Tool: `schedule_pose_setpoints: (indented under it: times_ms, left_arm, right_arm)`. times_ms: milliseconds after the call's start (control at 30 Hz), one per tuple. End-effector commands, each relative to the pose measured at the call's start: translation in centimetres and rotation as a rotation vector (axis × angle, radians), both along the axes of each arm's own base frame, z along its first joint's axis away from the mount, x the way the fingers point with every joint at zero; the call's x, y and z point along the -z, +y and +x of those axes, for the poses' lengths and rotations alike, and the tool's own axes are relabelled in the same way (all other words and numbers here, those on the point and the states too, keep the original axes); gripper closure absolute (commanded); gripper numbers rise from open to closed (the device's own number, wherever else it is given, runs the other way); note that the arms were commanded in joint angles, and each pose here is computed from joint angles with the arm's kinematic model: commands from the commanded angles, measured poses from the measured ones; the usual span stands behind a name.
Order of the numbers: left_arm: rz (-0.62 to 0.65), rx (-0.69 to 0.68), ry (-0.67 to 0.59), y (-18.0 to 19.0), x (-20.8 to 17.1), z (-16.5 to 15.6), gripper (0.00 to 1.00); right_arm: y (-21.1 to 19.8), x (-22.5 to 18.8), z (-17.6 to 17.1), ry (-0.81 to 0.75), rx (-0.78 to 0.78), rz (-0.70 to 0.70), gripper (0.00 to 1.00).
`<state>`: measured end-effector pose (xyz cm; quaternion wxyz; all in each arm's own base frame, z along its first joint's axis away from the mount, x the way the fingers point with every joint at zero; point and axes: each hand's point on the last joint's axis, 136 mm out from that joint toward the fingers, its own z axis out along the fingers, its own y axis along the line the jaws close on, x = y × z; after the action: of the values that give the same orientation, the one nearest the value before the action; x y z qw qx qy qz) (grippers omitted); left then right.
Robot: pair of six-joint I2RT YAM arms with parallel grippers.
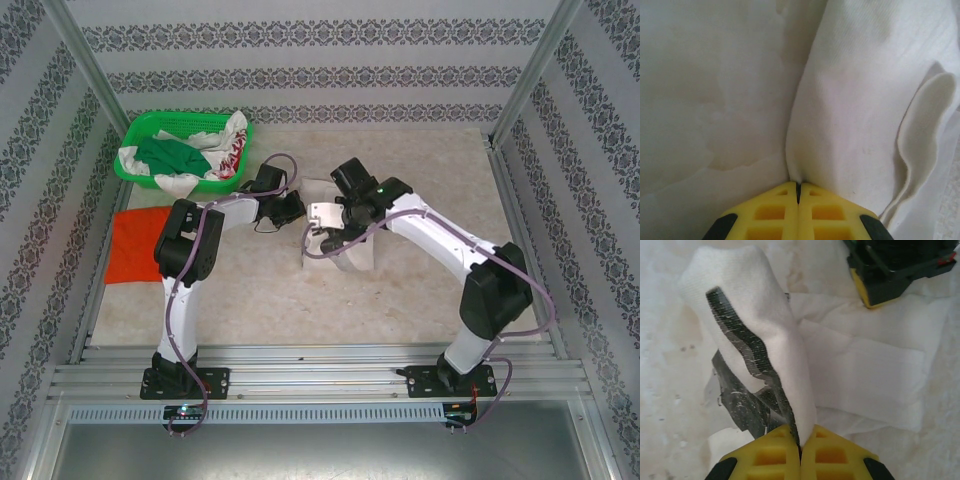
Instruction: Fold and stack the t-shirts
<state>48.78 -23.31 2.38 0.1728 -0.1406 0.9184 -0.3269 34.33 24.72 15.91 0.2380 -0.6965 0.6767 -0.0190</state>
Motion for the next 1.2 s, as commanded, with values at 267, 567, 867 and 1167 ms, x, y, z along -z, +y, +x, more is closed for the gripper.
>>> schedule_pose_setpoints:
  times_ms: [267,567,867,1167]
  left_arm:
    - [0.056,-0.007,0.229,2.9,5.5,-3.7,1.0]
    - [0.037,0.009,0.245,3.3,6.3,-3.6,1.0]
    - [0.05,0.02,0.244,3.3,6.4,-3.5,1.0]
    - [0.055,0.022,0.237,3.5,6.4,-3.4,1.0]
  right_arm:
    - [0.8,-1.4,9.2,-0.173,0.018,-0.038,1.0]
    - [1.8,-0.9,13.4,-0.25,0.044,-0.061,1.0]
    - [1.6,-0.1,16.7,-0.294,0.103,-0.073,1.0]
    - [1.5,2.1,18.6,-0.284,0.121,-0.111,1.0]
